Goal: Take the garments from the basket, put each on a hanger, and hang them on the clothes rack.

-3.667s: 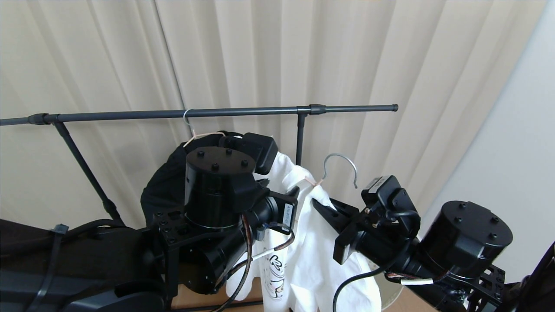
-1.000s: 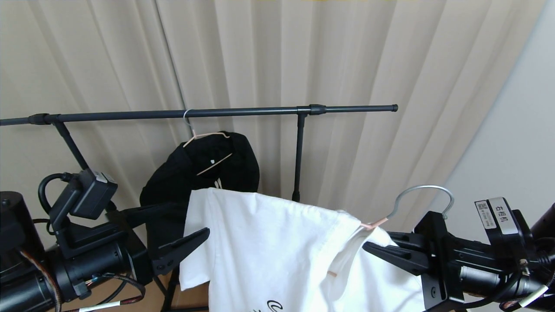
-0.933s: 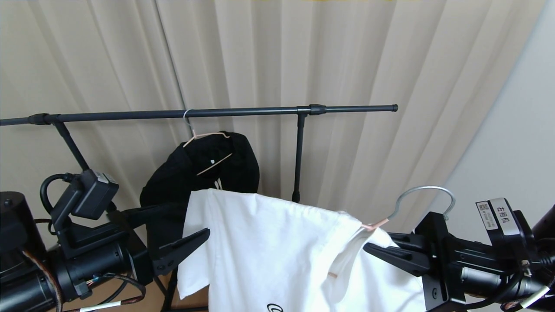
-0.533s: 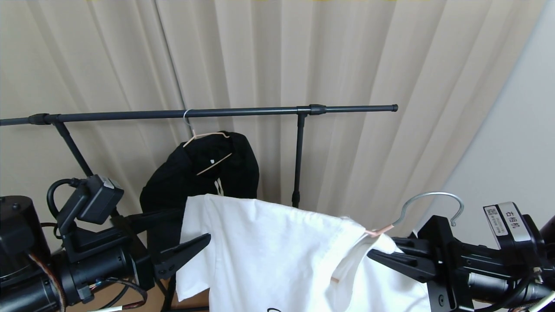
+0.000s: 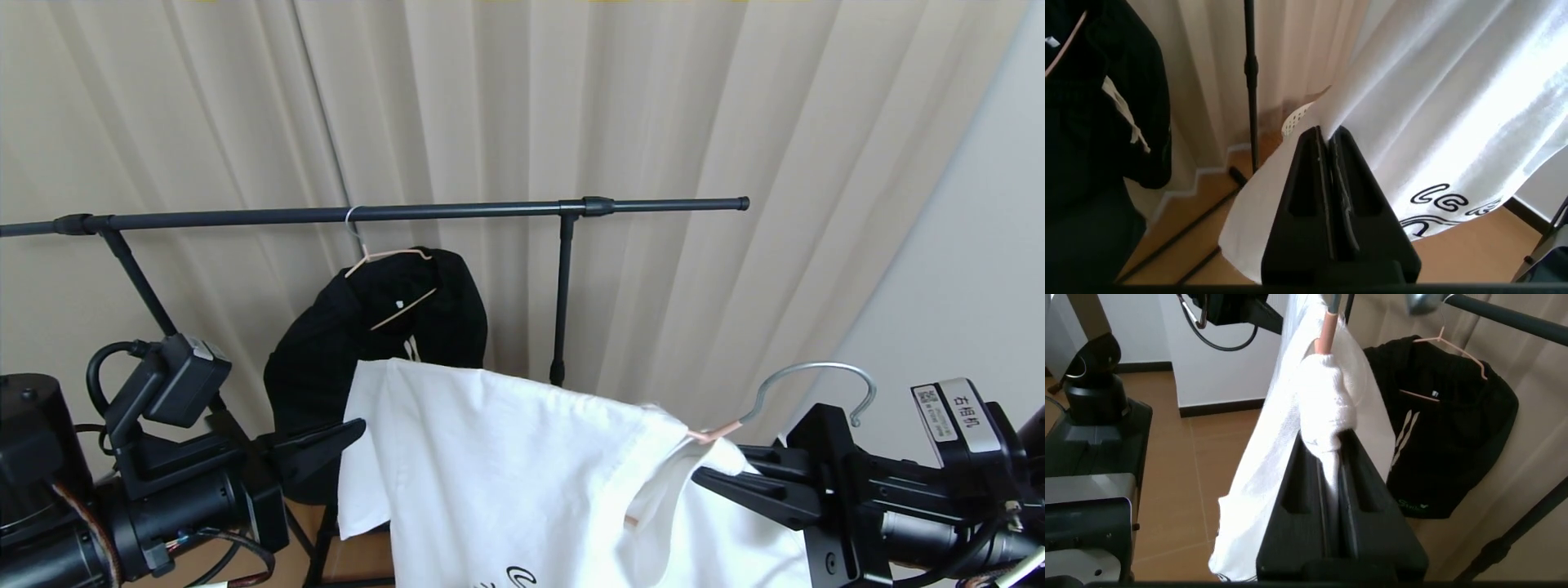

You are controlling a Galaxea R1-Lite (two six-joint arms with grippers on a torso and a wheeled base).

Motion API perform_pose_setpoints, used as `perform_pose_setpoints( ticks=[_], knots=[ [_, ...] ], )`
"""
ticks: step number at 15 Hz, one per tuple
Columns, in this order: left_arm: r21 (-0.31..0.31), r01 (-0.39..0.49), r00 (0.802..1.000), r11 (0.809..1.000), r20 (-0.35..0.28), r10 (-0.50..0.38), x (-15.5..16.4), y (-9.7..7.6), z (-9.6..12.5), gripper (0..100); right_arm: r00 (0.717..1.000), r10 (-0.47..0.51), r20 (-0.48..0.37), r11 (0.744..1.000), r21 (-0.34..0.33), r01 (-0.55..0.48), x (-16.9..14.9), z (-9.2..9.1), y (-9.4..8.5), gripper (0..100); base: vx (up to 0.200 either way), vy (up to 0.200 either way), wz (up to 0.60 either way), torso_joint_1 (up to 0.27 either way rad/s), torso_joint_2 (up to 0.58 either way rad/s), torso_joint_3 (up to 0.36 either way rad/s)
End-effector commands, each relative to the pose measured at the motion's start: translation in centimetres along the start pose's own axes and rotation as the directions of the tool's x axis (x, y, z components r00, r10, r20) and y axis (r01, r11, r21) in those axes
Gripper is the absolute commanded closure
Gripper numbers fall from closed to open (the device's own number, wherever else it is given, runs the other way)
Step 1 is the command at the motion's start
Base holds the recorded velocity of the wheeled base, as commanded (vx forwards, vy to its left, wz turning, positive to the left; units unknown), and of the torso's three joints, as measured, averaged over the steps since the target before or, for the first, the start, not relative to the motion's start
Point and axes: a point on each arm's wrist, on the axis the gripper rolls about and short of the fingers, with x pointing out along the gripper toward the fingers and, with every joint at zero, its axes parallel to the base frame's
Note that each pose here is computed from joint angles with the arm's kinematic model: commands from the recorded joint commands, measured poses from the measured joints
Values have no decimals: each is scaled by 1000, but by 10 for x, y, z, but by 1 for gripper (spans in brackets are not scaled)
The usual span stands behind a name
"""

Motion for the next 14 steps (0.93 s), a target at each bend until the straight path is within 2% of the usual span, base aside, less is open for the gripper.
perform_pose_setpoints(
  ticks=[1, 14],
  knots=[
    [-1, -3, 1000, 1000, -2, 3, 0, 0, 0, 100, 1000, 1, -2, 1000, 2, -1, 1, -1, -1, 100, 0, 0, 0, 0, 0, 0],
    [-14, -100, 995, 995, 22, 101, -4, 19, 5, 100, 998, -68, 8, 998, 2, 68, -5, 3, -16, 100, 0, 0, 0, 0, 0, 0]
  ],
)
